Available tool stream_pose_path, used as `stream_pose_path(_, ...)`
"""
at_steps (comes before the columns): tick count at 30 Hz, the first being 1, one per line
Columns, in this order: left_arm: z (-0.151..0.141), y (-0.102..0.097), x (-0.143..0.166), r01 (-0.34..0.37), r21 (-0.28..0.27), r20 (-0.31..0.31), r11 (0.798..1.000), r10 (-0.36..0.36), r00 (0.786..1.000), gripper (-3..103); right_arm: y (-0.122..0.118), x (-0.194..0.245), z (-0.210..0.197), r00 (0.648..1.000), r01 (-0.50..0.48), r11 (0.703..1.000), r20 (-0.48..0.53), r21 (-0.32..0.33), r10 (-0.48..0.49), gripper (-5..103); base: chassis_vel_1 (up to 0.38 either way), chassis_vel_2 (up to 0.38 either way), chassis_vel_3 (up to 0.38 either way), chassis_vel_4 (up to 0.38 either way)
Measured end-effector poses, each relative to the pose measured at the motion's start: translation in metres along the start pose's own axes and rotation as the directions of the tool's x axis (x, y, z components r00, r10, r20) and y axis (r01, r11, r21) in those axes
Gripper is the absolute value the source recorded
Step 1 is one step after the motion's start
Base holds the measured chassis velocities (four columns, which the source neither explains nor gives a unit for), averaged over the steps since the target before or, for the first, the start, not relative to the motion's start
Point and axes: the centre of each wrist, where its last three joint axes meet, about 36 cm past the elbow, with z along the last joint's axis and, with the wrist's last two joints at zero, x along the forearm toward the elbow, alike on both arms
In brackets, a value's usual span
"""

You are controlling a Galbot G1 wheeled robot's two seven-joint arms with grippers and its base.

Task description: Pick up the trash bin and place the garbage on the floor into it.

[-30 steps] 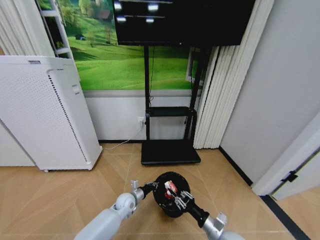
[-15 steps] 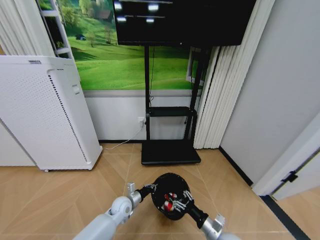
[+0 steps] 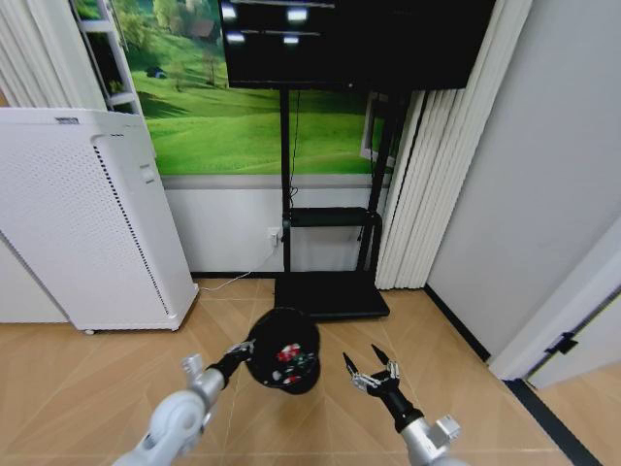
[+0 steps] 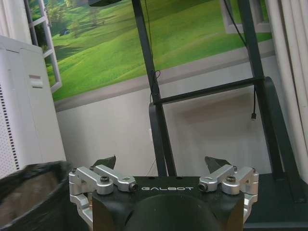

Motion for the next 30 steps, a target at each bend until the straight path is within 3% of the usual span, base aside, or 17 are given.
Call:
stream_pose_path(1,0.0,0.0,0.0,0.0,0.0,0.0,1.0,0.0,1.0,7,0.0,0.0,0.0,1.0,0.0,1.0,0.0,0.0,0.0,100,0.0,0.0,0.0,0.0)
stream_pose_path(3,-0.015,0.017,0.041,0.128,0.022,0.061,0.991,-0.129,0.99,7,0.005,0.002,-0.004,1.0,-0.019,1.0,0.012,-0.007,0.019,100,0.0,0.0,0.0,0.0)
stream_pose_path(4,-0.015,0.017,0.041,0.128,0.022,0.061,0.991,-0.129,0.99,7,0.005,0.002,-0.004,1.0,-0.019,1.0,0.012,-0.007,0.019,100,0.0,0.0,0.0,0.0)
stream_pose_path(6,-0.016,0.033,0.077,0.235,0.052,0.078,0.971,-0.238,0.968,7,0.006,0.002,-0.004,1.0,-0.025,1.0,0.014,0.001,0.025,100,0.0,0.0,0.0,0.0)
stream_pose_path(8,-0.015,0.039,0.088,0.263,0.061,0.079,0.963,-0.267,0.96,7,0.006,0.002,-0.005,1.0,-0.026,1.0,0.014,0.005,0.026,100,0.067,0.071,-0.048,-0.074)
stream_pose_path(11,-0.008,0.063,0.13,0.352,0.1,0.107,0.931,-0.362,0.926,7,0.006,0.005,-0.005,0.999,-0.04,0.999,0.028,0.018,0.04,100,0.15,0.121,-0.112,-0.118)
stream_pose_path(17,-0.01,0.086,0.147,0.385,0.132,0.114,0.913,-0.4,0.909,7,0.008,0.014,-0.004,0.996,-0.075,0.997,0.044,0.028,0.074,100,0.186,0.183,-0.183,-0.185)
stream_pose_path(20,-0.011,0.109,0.153,0.413,0.184,0.099,0.892,-0.435,0.895,7,0.012,0.009,-0.004,0.995,-0.083,0.996,0.064,0.023,0.081,100,0.222,0.246,-0.244,-0.235)
stream_pose_path(25,-0.005,0.121,0.153,0.438,0.225,0.073,0.87,-0.464,0.883,7,0.012,0.005,-0.004,0.993,-0.093,0.996,0.071,0.017,0.092,100,0.249,0.26,-0.247,-0.249)
stream_pose_path(30,0.004,0.133,0.153,0.475,0.225,0.029,0.851,-0.494,0.869,7,0.007,0.004,-0.005,0.993,-0.099,0.995,0.073,0.017,0.097,100,0.169,0.096,-0.121,-0.151)
